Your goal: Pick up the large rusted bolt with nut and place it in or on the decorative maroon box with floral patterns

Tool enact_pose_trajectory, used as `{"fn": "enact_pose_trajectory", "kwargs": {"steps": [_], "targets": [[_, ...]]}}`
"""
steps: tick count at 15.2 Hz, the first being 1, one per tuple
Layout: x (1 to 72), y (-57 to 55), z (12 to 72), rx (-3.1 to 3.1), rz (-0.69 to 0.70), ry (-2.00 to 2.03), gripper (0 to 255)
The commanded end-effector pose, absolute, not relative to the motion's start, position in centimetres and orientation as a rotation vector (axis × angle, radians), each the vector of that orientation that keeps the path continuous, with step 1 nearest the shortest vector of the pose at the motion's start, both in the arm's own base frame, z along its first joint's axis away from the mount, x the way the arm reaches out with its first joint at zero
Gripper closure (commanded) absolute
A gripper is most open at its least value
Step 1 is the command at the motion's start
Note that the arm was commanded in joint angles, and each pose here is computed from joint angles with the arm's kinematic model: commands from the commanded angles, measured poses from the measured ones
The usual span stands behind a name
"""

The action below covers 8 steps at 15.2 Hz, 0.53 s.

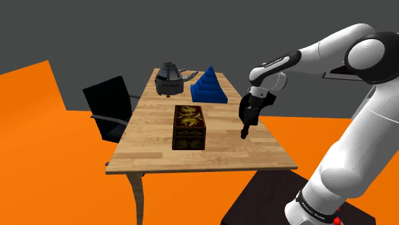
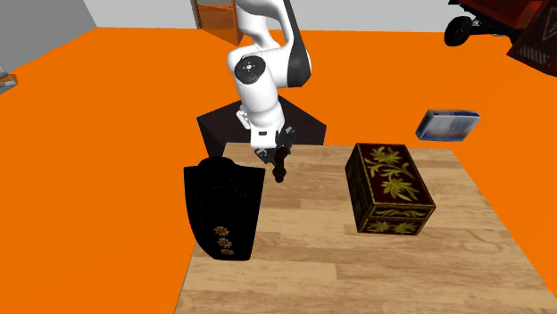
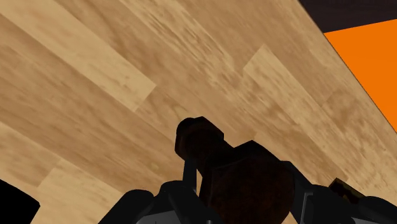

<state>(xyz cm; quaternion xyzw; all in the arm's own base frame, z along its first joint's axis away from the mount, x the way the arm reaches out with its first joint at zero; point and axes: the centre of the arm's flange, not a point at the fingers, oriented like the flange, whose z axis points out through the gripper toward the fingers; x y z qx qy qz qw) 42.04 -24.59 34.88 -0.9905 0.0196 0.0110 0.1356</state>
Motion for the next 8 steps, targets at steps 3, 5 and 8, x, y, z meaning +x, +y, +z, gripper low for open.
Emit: {"fn": "enact_pose_trajectory", "kwargs": {"steps": [3,5,8], "targets": [[42.1,-24.6,36.9,-2.869,0.032,0.057,255],[42.1,-24.6,38.0,-2.869,0.032,0.057,255],[42.1,-24.6,39.6,-2.869,0.032,0.057,255]]}}
